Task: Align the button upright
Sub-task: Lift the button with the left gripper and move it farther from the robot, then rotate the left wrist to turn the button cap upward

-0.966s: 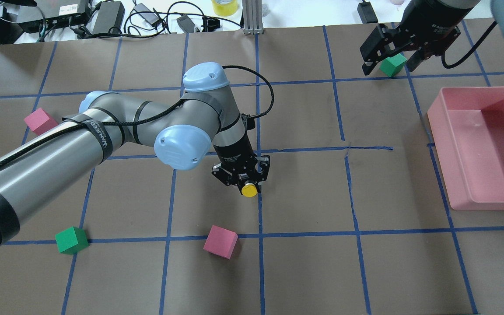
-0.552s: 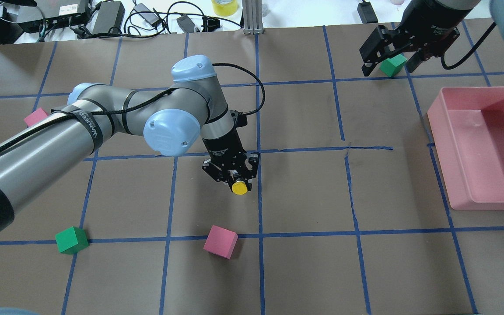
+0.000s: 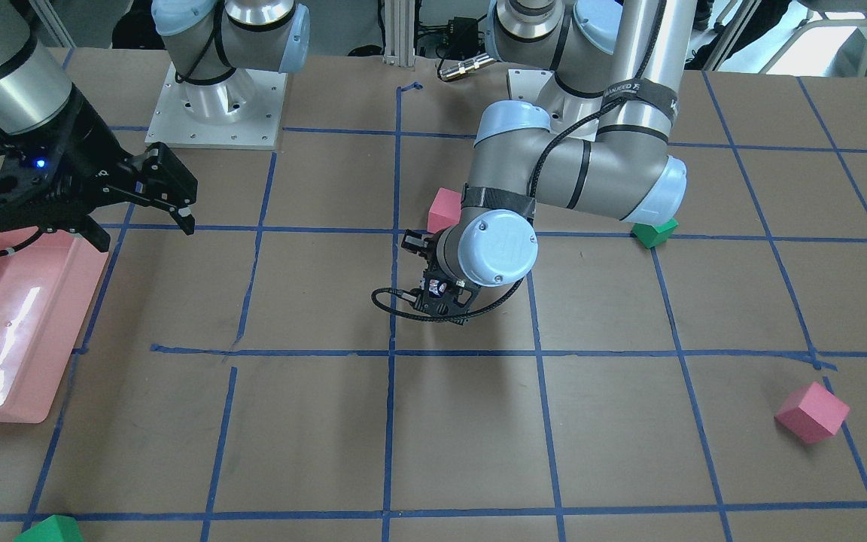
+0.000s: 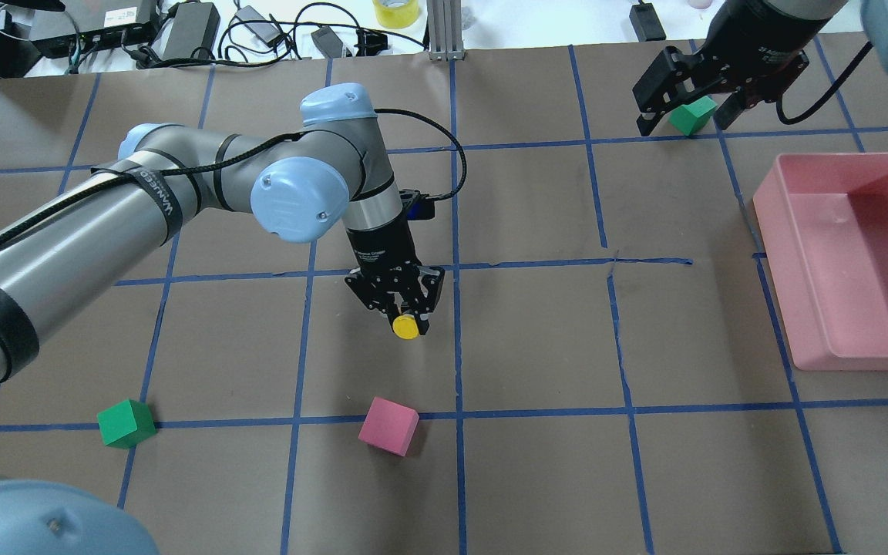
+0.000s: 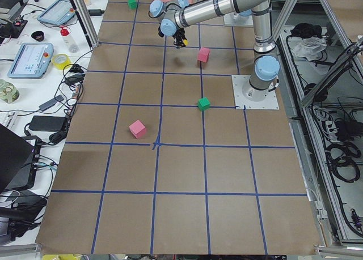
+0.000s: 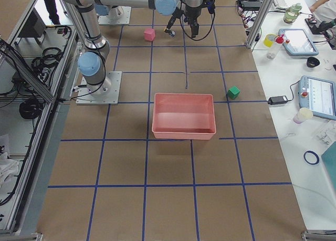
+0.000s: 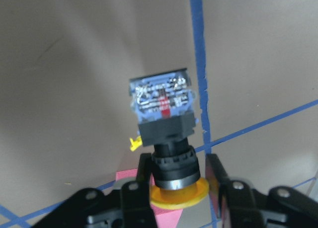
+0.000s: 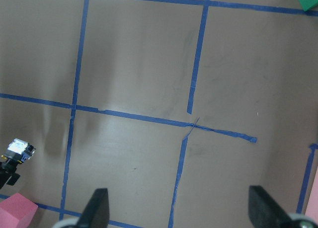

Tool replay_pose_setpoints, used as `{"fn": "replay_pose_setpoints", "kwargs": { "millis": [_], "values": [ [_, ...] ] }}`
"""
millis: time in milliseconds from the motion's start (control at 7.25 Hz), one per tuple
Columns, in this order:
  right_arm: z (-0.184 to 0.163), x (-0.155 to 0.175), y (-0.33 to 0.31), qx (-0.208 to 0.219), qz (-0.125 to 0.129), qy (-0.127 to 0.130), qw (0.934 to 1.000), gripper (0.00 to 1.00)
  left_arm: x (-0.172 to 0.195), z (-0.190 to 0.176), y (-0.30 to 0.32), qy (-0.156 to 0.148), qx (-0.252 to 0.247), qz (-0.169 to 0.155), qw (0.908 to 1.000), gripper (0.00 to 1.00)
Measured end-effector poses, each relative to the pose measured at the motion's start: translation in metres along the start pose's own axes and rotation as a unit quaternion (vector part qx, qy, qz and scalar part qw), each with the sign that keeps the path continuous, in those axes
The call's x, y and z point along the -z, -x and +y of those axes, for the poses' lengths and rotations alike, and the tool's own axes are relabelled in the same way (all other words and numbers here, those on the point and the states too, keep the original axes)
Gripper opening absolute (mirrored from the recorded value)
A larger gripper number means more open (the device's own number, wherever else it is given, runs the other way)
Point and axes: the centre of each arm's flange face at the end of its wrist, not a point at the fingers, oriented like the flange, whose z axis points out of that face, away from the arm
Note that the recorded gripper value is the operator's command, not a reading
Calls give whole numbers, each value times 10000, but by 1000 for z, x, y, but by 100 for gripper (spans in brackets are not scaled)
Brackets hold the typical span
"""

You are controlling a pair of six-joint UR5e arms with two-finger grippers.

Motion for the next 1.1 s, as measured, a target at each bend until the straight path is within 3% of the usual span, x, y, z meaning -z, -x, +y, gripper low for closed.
{"fn": "replay_pose_setpoints", "kwargs": {
  "millis": [276, 414, 552, 690, 828, 1103],
  "values": [
    [0, 0, 0, -2, 0, 3, 10000, 100, 33, 3, -6, 109, 413, -97, 9990, 4],
    [0, 0, 0, -2, -1, 6, 10000, 100, 41, 3, -12, 81, 1064, 134, 9942, 0],
    [0, 0, 0, -3, 0, 10, 10000, 100, 47, 3, -14, 82, 1824, 562, 9816, 0],
    [0, -1, 0, -3, 1, 14, 10000, 100, 53, 1, -8, 145, 2561, 1076, 9605, 0],
    [0, -1, 0, -4, -1, 15, 10000, 100, 53, 0, 0, 305, 3187, 1661, 9327, 0],
    [0, -1, 0, -5, -4, 21, 10000, 100, 34, -12, 12, 745, 4009, 2823, 8683, 0]
  ]
}}
